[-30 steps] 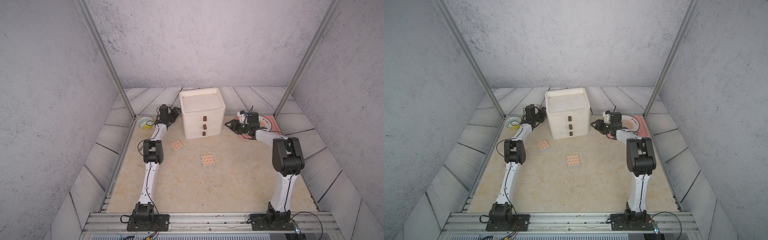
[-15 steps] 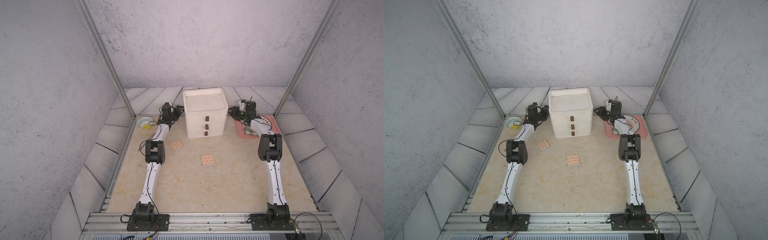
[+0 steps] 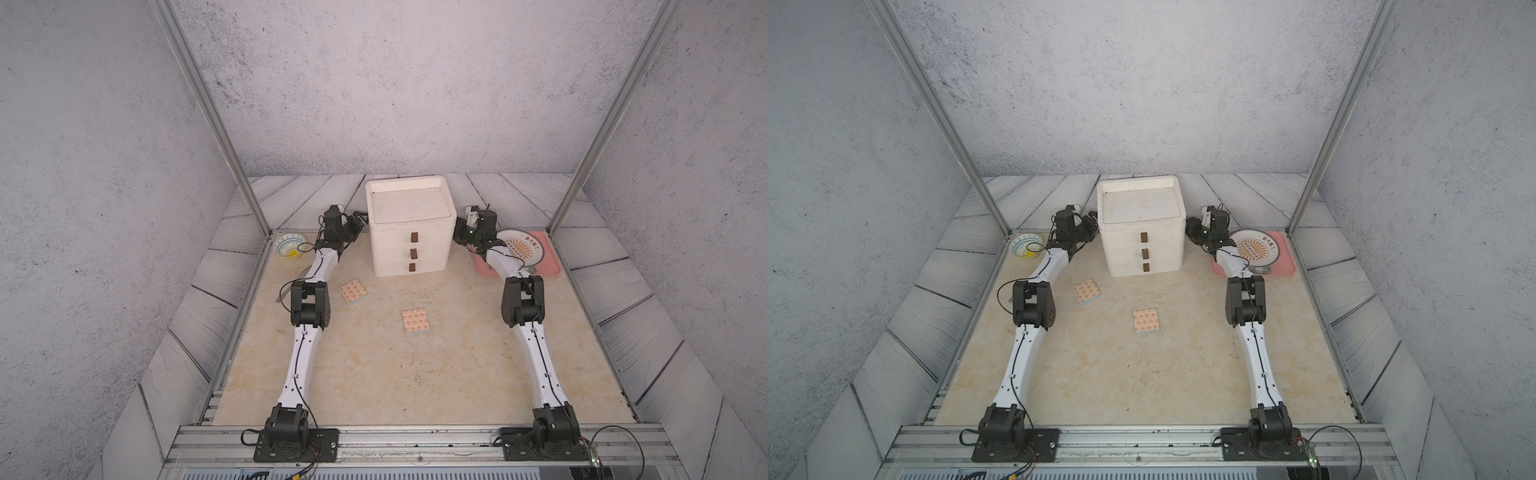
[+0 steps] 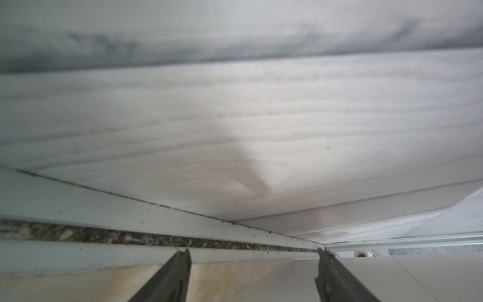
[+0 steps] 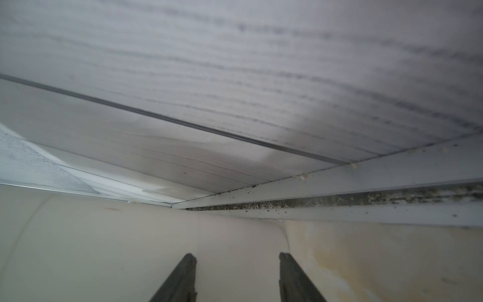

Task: Please put the sticky notes in the drawer by color
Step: Move the storage box to the center of the board.

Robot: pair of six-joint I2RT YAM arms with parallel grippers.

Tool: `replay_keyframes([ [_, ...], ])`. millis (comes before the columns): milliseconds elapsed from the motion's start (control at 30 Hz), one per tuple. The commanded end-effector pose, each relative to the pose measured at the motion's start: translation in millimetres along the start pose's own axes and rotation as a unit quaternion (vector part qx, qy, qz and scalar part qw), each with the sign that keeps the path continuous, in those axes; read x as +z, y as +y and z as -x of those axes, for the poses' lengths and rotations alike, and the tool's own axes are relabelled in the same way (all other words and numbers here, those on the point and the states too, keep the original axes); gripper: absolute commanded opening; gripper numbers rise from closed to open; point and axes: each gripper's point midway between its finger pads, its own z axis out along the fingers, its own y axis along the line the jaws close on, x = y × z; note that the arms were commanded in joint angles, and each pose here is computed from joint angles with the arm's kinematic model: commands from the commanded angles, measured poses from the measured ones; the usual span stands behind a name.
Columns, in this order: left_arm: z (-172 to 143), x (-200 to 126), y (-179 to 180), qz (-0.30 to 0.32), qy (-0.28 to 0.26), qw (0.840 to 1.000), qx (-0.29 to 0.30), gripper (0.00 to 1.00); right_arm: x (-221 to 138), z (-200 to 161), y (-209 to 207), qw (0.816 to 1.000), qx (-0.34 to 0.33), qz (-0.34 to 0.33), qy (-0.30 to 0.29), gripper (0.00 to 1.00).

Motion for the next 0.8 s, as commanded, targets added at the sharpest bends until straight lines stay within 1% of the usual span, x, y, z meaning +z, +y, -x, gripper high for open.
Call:
replay_keyframes([
  [0, -106, 28, -66, -0.079, 0.125, 0.989, 0.031, 0.79, 20, -78, 66, 0.988, -0.053, 0.087, 0.112, 0.54],
  [100, -123, 23, -91, -0.099, 0.149, 0.983, 0.033, 0.77, 11, -93, 81, 0.985, -0.072, 0.096, 0.126, 0.54],
  [167, -132, 15, -110, -0.111, 0.162, 0.98, 0.039, 0.77, 2, -100, 86, 0.984, -0.071, 0.098, 0.131, 0.54],
  [233, -141, 6, -123, -0.115, 0.169, 0.978, 0.047, 0.75, -6, -106, 93, 0.983, -0.073, 0.105, 0.131, 0.54],
  [367, -155, -16, -142, -0.119, 0.172, 0.976, 0.063, 0.77, -22, -118, 105, 0.98, -0.077, 0.113, 0.143, 0.54],
  [433, -162, -22, -146, -0.113, 0.176, 0.975, 0.07, 0.75, -30, -122, 113, 0.979, -0.078, 0.119, 0.147, 0.54],
  [500, -170, -27, -148, -0.108, 0.19, 0.974, 0.059, 0.76, -40, -129, 122, 0.977, -0.081, 0.12, 0.155, 0.54],
  [567, -176, -39, -153, -0.107, 0.19, 0.975, 0.049, 0.76, -52, -140, 129, 0.977, -0.089, 0.106, 0.161, 0.54],
  [700, -188, -66, -142, -0.087, 0.183, 0.978, 0.046, 0.77, -79, -172, 129, 0.976, -0.092, 0.07, 0.185, 0.54],
  [767, -196, -80, -137, -0.078, 0.193, 0.977, 0.048, 0.77, -92, -192, 130, 0.973, -0.09, 0.061, 0.204, 0.54],
])
